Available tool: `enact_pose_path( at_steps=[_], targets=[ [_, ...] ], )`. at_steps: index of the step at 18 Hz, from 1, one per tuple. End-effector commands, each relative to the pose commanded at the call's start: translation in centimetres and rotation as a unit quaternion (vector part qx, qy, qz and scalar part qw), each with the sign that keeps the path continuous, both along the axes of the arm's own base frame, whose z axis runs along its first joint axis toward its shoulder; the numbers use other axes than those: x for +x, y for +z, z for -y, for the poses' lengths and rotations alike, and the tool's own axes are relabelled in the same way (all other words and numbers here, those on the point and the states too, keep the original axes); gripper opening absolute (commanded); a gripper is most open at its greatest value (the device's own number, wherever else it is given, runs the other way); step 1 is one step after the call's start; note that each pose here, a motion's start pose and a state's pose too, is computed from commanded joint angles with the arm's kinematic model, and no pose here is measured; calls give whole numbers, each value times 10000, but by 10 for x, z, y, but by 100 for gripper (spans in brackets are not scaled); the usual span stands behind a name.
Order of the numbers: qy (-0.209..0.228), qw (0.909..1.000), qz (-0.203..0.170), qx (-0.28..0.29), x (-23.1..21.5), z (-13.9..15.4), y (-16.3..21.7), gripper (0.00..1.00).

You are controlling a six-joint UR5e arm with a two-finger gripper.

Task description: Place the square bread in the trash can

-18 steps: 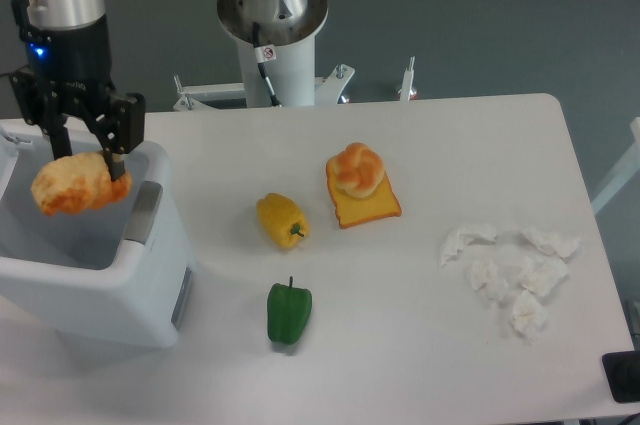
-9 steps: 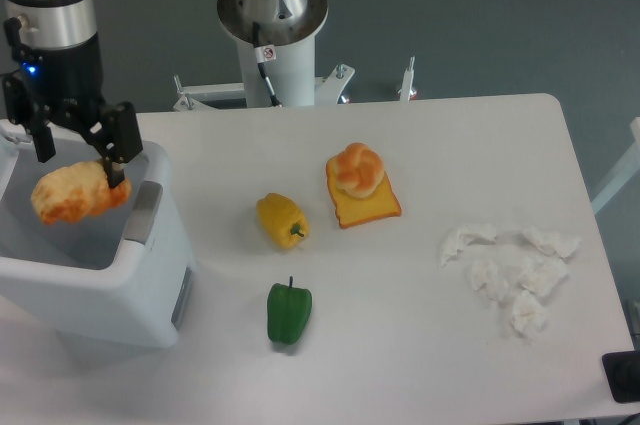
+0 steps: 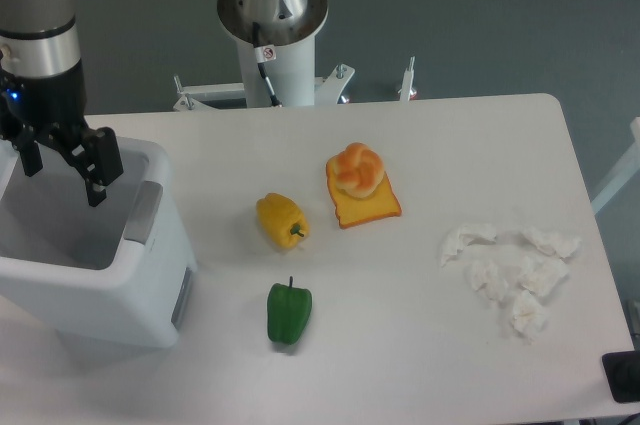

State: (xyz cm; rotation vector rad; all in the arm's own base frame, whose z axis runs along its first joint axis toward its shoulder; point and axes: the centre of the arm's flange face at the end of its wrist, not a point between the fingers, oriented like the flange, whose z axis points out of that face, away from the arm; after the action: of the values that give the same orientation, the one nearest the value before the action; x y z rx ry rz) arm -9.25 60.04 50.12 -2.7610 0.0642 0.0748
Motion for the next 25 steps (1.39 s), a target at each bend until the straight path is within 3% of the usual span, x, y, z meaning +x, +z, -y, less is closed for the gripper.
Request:
enact_pose_path(
  at_steps=[4,8,14,18,22,25],
  targets=[
    [30,9996,-272,111,-53,14,16,100],
    [332,9982,-431,256,-105,37,36,100],
    [146,9963,-852,28,-202,78,29,100],
    [61,9959,-850,-319,-258,98,-2,100],
    [305,9937,-667,-842,-295,114,-55,100],
    [148,9925,-433,-1136,-316,108,-100,100]
  ],
)
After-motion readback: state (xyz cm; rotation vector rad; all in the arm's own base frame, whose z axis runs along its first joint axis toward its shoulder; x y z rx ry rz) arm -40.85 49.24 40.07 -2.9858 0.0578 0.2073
